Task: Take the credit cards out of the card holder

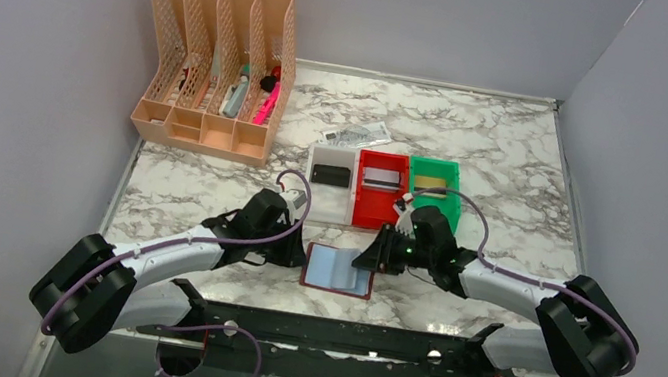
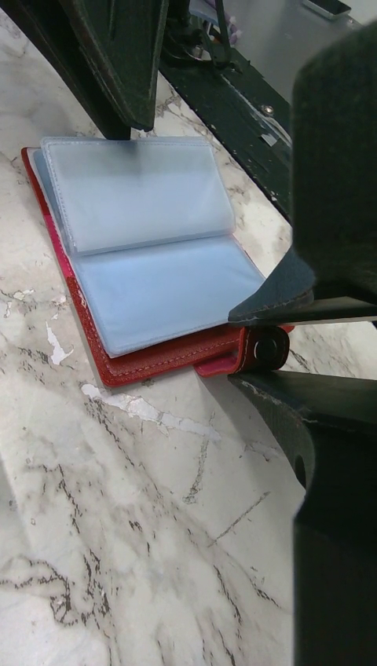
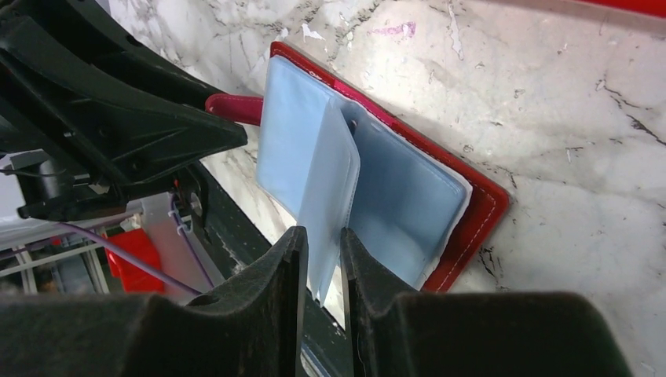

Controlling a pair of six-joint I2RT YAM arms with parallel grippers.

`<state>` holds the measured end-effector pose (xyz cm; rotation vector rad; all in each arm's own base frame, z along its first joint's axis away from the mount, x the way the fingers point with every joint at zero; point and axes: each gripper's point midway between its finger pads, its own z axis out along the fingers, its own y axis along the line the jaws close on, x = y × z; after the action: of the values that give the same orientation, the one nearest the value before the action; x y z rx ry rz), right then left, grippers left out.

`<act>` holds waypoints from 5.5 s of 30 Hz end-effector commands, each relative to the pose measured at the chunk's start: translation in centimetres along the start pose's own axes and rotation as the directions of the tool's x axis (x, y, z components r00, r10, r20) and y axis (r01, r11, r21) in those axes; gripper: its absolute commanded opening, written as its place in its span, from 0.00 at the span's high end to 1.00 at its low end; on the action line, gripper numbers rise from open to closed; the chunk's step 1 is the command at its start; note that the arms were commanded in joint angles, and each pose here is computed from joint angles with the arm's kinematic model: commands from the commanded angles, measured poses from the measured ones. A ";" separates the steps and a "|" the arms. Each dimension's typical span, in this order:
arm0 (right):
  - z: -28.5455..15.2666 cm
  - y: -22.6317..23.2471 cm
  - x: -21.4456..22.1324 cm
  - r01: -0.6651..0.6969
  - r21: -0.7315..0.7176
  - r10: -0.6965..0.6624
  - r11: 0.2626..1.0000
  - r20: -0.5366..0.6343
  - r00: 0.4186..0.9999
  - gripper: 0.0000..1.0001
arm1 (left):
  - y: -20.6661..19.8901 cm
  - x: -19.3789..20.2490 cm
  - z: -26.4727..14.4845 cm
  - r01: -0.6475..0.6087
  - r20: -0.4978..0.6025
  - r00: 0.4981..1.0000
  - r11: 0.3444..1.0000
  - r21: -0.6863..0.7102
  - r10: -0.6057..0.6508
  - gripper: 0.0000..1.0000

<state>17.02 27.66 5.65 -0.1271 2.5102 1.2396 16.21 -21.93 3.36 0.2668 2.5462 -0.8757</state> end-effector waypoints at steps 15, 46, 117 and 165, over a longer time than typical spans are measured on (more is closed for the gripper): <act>-0.5 -1.4 -0.5 0.019 0.143 -0.019 0.990 -0.003 1.000 0.72 | -1.6 -1.1 -0.4 -0.026 0.023 0.999 0.998 0.056 0.025 0.72; 0.7 -2.9 0.7 0.004 0.186 0.005 0.982 -0.047 0.999 0.70 | -1.6 -0.9 -0.6 -0.028 0.018 0.999 0.998 0.061 0.027 0.73; -0.1 -3.6 1.0 0.025 0.242 -0.014 0.970 -0.048 0.999 0.67 | -1.8 -0.8 -0.5 -0.029 0.007 1.000 0.997 0.067 0.029 0.76; -0.5 1.8 -0.4 0.085 0.084 -0.082 0.993 -0.034 0.996 0.85 | -2.4 -0.8 -0.2 -0.037 -0.006 0.999 0.996 0.076 0.038 0.79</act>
<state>17.05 28.33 7.96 -0.2337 2.5361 1.1083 15.85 -22.77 3.87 0.3020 2.5550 -0.9118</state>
